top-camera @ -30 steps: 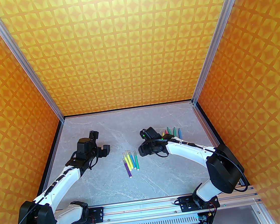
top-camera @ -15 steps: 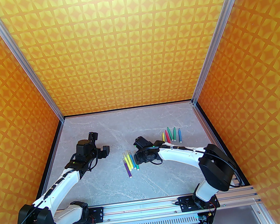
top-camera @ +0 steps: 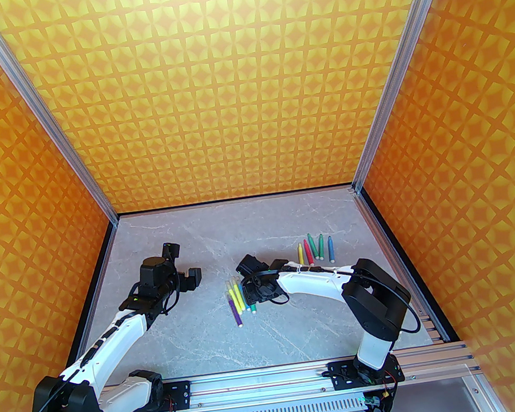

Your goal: Open the pen caps

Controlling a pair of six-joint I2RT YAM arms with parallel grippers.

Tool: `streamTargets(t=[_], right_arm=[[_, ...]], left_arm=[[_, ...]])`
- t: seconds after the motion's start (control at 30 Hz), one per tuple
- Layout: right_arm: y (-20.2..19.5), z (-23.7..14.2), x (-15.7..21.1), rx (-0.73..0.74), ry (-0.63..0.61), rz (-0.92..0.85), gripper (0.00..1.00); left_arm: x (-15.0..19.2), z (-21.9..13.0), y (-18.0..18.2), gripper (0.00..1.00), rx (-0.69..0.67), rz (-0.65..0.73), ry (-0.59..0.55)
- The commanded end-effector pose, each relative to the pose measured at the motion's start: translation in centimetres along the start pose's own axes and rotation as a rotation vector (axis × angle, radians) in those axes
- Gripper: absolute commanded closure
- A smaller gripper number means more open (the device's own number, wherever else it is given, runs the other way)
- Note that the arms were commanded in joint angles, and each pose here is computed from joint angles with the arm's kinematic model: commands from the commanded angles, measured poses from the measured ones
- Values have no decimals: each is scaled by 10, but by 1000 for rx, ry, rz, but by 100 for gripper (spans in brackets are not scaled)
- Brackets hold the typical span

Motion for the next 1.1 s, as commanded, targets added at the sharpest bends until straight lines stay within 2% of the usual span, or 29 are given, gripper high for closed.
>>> streamTargets(t=[0.0, 0.3, 1.07], right_arm=[[4, 4, -3, 19, 12, -1, 43], [8, 13, -7, 43, 30, -18, 53], [5, 39, -6, 131, 91, -56, 60]], left_arm=[[0, -2, 0, 1, 9, -17, -23], [0, -3, 0, 1, 10, -24, -23], [0, -3, 0, 1, 17, -47, -27]])
Point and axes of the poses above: each hand's point on the last joint's axis, 136 mm out from that joint toward the fingers, its own z axis out along the fingers, its own y axis along the line the jaws close on, x = y × z, the point moved 9 cm from there along -z, back along the fingers, and after that the axes turned 10 degrees about z, right-handed, at the moved point
